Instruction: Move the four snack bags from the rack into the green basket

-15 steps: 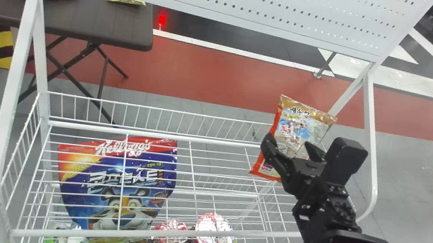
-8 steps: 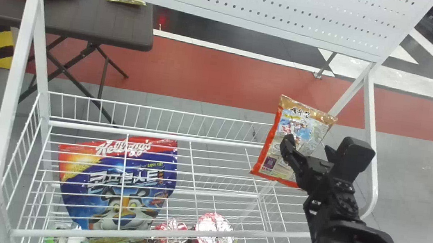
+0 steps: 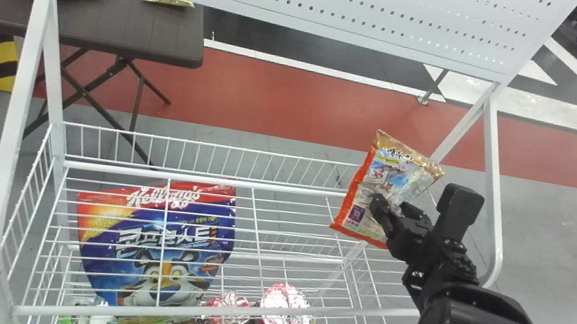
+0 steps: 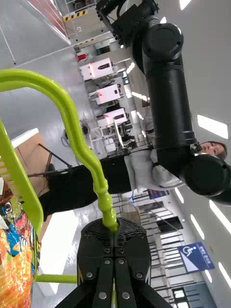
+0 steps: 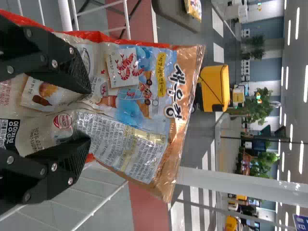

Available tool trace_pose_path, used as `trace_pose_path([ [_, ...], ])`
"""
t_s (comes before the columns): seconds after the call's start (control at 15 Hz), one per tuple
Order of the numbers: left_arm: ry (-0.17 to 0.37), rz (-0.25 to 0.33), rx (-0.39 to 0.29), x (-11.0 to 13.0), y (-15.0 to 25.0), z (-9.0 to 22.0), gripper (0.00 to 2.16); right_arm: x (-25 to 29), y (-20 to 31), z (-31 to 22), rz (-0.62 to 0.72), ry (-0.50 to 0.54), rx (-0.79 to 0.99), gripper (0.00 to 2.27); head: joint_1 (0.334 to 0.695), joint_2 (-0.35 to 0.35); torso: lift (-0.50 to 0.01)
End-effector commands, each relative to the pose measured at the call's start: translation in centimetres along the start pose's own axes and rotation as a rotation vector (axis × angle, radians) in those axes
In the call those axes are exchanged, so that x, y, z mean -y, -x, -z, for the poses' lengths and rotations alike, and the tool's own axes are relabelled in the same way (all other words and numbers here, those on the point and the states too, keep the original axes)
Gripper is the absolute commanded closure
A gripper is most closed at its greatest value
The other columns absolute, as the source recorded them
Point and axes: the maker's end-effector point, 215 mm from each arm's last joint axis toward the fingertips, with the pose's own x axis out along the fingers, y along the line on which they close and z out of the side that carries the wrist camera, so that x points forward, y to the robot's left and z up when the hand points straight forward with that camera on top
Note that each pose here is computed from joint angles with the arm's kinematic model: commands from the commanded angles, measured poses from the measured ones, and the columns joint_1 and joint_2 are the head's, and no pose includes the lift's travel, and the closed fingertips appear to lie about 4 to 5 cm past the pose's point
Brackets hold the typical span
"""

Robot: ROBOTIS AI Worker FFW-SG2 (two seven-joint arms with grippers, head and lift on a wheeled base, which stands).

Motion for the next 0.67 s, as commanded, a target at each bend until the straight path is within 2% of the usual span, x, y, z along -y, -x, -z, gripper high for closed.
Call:
trace_pose_path([
  [0.0,-0.001,-0.001,0.000,0.0,0.0,-0.1,1.57,-0.5,1.4,-1.4,-0.013,0.012,0.049,2.13,0.695,-0.350,0.000],
  [0.33,-0.002,-0.001,-0.001,-0.1,0.1,-0.2,1.57,-4.2,7.0,-3.6,-0.096,0.002,0.107,2.13,0.695,-0.350,0.000],
  [0.6,-0.007,-0.003,-0.002,-0.3,0.2,-0.7,1.57,-9.3,15.4,-2.2,-0.262,-0.060,-0.024,2.13,0.695,-0.350,0.000],
])
